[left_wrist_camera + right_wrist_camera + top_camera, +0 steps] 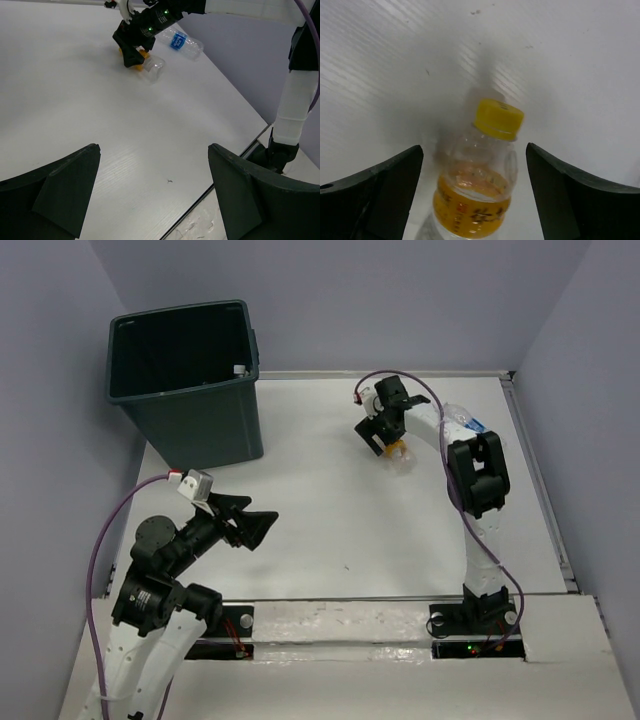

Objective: Put the plastic bottles in the bin

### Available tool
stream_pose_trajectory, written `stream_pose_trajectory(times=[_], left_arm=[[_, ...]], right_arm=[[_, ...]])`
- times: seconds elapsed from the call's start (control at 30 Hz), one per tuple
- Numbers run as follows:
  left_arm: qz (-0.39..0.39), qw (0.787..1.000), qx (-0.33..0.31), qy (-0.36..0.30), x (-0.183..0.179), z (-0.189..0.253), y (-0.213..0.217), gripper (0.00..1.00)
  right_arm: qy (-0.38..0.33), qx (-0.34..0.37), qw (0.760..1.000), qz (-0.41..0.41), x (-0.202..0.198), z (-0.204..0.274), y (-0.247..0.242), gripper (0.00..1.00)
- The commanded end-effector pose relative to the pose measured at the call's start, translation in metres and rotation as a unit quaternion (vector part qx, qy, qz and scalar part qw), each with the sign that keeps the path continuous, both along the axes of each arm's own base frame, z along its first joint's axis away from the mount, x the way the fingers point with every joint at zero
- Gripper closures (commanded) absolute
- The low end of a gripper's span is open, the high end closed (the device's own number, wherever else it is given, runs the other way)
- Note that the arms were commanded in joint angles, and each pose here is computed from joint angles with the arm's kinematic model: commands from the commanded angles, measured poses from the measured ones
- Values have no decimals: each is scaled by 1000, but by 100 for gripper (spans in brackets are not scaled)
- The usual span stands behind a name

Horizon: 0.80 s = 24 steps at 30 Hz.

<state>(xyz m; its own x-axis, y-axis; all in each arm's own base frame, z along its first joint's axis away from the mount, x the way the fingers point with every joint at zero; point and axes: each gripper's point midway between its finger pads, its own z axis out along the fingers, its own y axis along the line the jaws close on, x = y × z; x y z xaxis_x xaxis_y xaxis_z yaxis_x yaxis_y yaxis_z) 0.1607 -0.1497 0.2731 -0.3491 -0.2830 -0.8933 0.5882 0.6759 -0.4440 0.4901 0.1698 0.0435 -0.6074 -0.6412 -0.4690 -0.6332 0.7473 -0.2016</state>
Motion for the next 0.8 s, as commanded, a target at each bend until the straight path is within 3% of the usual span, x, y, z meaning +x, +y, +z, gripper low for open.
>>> stream_pose_trajectory(times=[0.0,0.03,0.07,0.13,0.27,0.43,0.5,0.53,0.6,0.7,0.77], left_arm=[[-2,1000,-10,-18,-2,11,0,1],[-2,1000,-11,-18,-2,11,0,1],[-2,1000,-11,-18,-2,11,0,1],[-1,1000,-11,-18,-2,11,0,1],[8,1000,-12,-19,0,13,2,1],[39,999,-19,-20,9,18,9,1],[53,998,-19,-15,15,18,11,1],[58,998,-20,-15,17,18,12,1],[77,997,-20,-13,23,19,16,1],[97,995,-20,-10,29,19,21,1],[100,995,-20,-6,31,14,21,1]], right_arm=[[44,14,999,27,-19,5,6,21],[40,21,999,23,-19,8,8,28],[39,41,998,16,-19,11,13,43],[30,76,996,18,-22,25,28,54],[-70,204,976,42,-22,133,76,65],[-166,324,929,66,-43,265,145,66],[-208,376,897,102,-62,326,182,66],[-249,415,867,115,-66,370,196,66],[-261,474,830,132,-81,404,228,66],[-321,555,748,174,-91,482,247,66],[-329,594,711,181,-85,494,272,66]])
